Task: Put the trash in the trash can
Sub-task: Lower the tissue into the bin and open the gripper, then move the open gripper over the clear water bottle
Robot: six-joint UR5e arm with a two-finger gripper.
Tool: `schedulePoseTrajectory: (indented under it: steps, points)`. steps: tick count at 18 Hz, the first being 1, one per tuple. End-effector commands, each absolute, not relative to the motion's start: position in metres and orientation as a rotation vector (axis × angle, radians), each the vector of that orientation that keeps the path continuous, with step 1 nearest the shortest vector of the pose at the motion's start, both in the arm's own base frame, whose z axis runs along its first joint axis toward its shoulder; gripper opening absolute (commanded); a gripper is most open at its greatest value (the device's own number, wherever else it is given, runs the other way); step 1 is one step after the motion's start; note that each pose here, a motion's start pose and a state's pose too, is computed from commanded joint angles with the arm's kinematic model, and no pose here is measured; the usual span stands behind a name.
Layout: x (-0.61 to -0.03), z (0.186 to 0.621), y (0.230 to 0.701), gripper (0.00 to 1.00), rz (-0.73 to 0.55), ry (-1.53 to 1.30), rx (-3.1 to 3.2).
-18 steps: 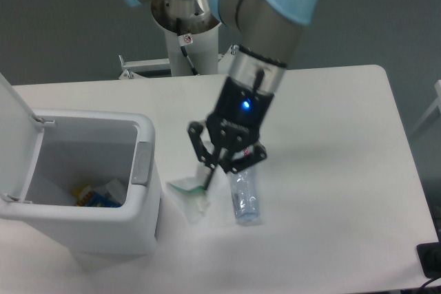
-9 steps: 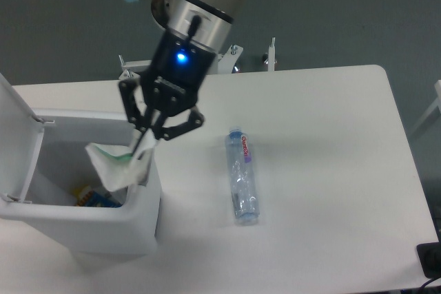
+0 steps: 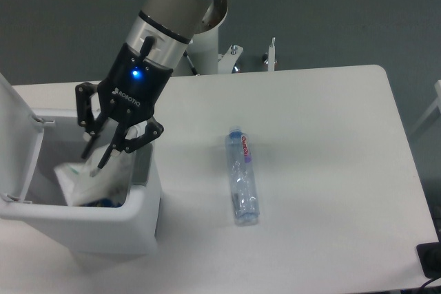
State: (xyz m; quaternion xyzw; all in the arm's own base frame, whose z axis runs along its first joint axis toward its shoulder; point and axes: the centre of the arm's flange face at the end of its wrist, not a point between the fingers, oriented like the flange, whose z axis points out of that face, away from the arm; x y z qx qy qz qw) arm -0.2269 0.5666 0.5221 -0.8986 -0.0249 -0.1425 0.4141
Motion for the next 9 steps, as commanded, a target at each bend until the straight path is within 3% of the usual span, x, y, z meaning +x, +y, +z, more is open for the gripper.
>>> schedulePoseTrajectory:
  steps: [9]
  points:
    - [-0.307,0.517,0.532,1.00,-0.285,-0.217,-2.245]
